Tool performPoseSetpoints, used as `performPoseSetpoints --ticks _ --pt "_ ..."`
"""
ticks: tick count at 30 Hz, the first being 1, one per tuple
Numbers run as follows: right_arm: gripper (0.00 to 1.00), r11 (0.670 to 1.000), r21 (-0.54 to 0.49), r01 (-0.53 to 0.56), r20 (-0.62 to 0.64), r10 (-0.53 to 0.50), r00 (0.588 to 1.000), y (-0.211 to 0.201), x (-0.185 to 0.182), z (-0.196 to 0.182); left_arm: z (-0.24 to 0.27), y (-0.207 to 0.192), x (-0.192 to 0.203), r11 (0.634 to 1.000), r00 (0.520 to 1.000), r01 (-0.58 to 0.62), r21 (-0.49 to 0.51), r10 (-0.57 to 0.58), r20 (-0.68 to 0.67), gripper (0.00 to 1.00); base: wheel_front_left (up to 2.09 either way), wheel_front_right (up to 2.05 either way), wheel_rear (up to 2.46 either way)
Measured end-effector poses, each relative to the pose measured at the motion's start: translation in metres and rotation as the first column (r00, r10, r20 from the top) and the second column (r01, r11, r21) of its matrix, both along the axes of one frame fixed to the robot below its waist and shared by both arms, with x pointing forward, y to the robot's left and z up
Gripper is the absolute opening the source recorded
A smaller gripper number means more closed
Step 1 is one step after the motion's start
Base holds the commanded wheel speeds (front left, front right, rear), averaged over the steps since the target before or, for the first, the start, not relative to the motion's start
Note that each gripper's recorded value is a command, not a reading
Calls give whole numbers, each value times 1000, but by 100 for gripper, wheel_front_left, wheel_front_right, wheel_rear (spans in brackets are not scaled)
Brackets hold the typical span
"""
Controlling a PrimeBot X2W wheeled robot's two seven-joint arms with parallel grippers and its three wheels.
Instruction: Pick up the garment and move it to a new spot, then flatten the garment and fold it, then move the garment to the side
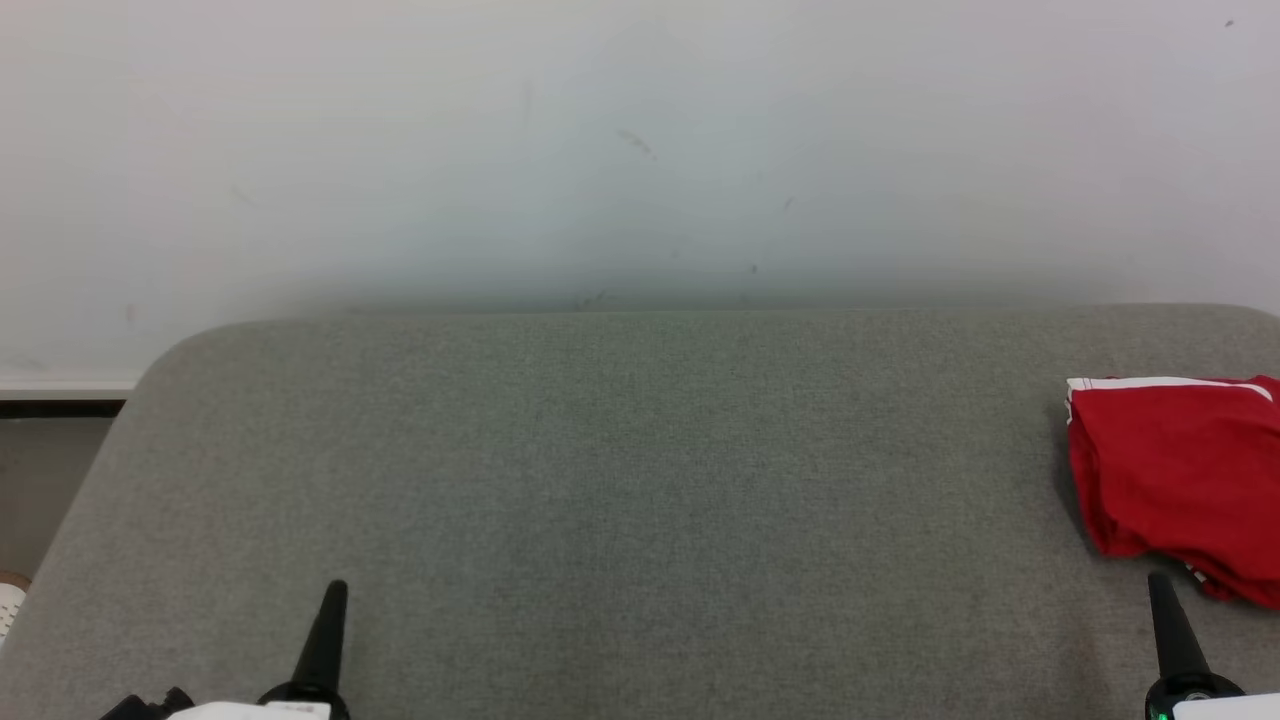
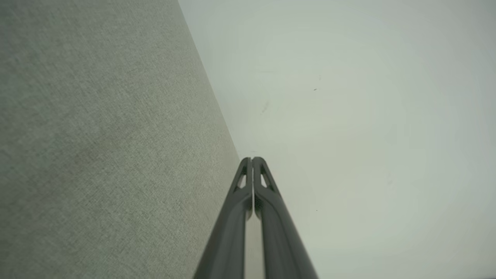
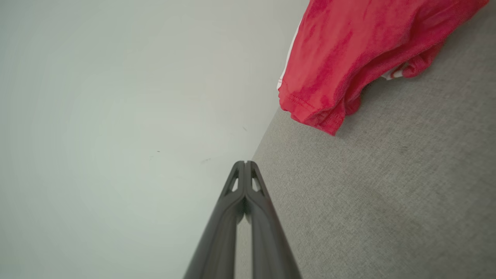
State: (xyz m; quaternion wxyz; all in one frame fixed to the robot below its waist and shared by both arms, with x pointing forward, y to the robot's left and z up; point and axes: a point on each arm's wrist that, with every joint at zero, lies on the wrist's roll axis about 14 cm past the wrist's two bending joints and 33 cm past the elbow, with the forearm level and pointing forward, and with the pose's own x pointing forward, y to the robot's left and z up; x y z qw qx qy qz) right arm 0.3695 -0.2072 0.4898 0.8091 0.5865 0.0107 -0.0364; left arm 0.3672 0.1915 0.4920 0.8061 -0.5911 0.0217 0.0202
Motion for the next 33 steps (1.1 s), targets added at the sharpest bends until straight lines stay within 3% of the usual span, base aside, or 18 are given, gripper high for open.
performPoseSetpoints --ticks 33 --pt "0 966 258 -34 49 22 999 7 15 11 9 7 17 968 999 0 -249 9 35 0 0 0 0"
